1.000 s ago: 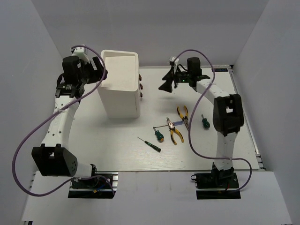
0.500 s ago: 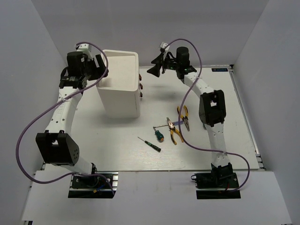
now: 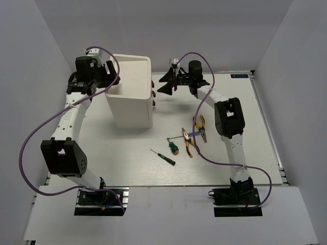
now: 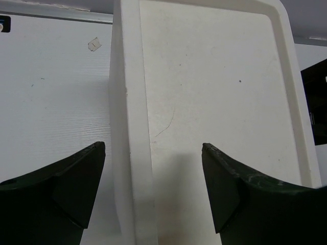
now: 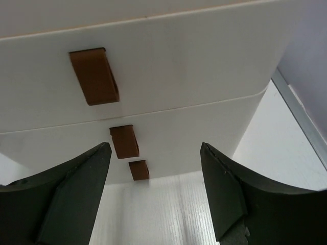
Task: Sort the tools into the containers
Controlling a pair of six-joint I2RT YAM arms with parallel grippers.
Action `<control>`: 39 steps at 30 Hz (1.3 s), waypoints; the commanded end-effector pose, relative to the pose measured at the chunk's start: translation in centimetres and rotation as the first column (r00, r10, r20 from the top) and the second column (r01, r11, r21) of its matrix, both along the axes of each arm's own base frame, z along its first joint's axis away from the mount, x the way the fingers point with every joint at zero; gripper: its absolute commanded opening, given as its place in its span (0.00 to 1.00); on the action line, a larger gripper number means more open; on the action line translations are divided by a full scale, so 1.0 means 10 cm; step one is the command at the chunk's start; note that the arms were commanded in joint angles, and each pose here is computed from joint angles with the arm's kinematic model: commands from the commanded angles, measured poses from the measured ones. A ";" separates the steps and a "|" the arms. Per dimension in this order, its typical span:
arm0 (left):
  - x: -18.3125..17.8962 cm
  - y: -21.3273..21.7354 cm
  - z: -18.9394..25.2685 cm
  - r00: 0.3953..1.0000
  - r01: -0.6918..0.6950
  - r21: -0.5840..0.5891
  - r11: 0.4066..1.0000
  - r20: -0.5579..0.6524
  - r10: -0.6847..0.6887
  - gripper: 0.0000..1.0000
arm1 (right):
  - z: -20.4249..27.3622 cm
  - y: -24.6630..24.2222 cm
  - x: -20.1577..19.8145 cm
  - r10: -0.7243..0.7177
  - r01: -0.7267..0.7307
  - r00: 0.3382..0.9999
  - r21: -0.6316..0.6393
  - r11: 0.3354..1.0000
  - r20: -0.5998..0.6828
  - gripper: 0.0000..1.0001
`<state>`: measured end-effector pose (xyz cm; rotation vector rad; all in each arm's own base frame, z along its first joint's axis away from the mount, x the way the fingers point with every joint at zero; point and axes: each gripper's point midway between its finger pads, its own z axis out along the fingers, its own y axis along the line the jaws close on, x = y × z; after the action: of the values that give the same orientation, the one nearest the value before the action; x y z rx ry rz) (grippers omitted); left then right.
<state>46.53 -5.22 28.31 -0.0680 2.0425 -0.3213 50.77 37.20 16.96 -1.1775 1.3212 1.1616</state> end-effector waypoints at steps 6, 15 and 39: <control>-0.01 -0.06 0.16 0.999 0.030 -0.002 1.000 0.036 -0.030 0.86 | 0.70 0.00 -0.27 0.126 -0.139 0.978 0.070 0.988 0.166 0.76; -0.03 -0.09 0.17 0.998 0.043 -0.018 0.999 0.042 -0.042 0.86 | 0.82 0.11 -0.20 0.093 -0.111 0.978 0.087 0.990 0.189 0.76; -0.09 -0.18 -0.03 0.997 0.077 -0.032 0.997 -0.004 -0.077 0.63 | 0.86 0.38 -0.37 0.134 -0.151 0.977 0.093 0.984 0.167 0.44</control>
<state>46.44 -5.73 27.58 -0.0470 2.0557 -0.3427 47.81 40.28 21.47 -1.2556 1.1642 1.2382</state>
